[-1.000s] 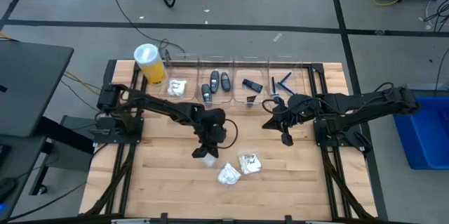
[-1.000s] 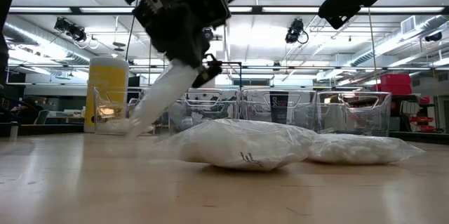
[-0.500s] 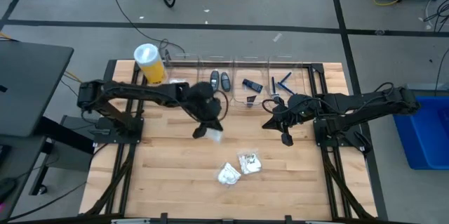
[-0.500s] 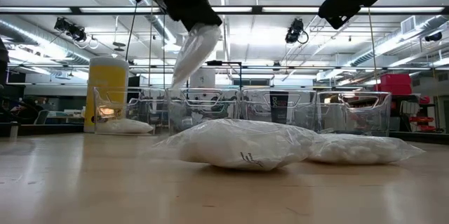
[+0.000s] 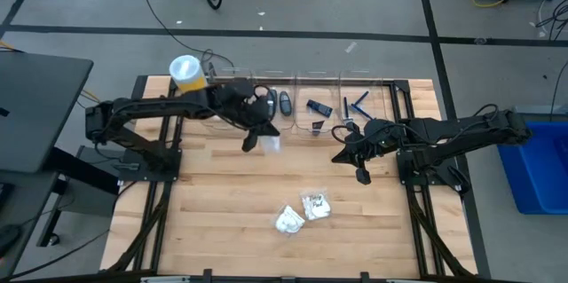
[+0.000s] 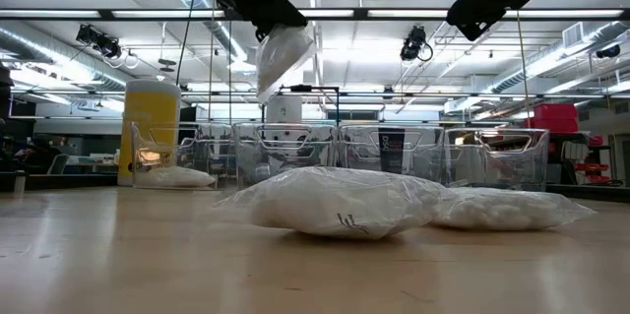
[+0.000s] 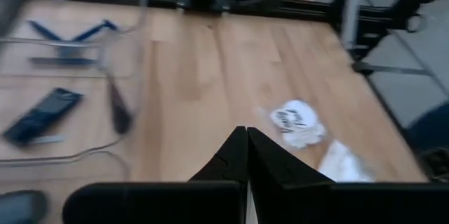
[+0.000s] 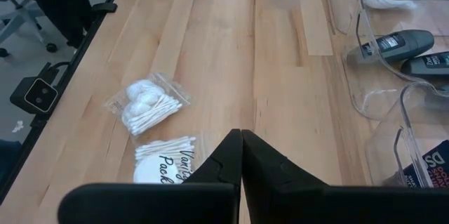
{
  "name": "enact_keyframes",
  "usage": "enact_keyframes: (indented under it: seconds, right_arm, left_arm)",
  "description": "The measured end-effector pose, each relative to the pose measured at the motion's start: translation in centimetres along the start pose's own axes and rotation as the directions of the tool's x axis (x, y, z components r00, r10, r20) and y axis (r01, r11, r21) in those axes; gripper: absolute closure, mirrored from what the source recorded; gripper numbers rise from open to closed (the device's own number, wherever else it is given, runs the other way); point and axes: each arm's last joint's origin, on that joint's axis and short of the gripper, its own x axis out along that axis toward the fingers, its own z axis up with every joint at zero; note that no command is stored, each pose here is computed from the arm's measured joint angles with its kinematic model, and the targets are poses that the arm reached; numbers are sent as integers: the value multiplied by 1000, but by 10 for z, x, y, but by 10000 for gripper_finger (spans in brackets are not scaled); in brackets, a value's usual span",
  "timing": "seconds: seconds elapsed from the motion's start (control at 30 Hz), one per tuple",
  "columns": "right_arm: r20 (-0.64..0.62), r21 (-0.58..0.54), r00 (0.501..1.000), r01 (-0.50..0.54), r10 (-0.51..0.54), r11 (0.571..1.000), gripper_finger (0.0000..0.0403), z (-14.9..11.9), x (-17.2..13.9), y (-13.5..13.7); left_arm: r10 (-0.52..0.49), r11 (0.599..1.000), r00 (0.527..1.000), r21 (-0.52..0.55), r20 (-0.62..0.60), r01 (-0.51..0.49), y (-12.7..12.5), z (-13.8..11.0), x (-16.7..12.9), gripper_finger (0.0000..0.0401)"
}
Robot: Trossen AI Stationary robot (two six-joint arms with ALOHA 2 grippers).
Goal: Pick & Place Travel size toiletries
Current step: Put the white cotton pack into the left transparent bin
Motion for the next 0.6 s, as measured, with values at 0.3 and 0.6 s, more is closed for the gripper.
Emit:
enact_keyframes:
  seconds: [0.3, 0.6]
  right_arm:
    - [0, 0, 1000, 0, 0, 1000, 394, 0, 0, 0]
    - [0, 0, 1000, 0, 0, 1000, 394, 0, 0, 0]
  left_arm:
    - [222, 975, 975, -2, -6, -222, 28, -2, -12, 397]
    - [341, 937, 940, -76, -7, -341, 62, -8, -33, 396]
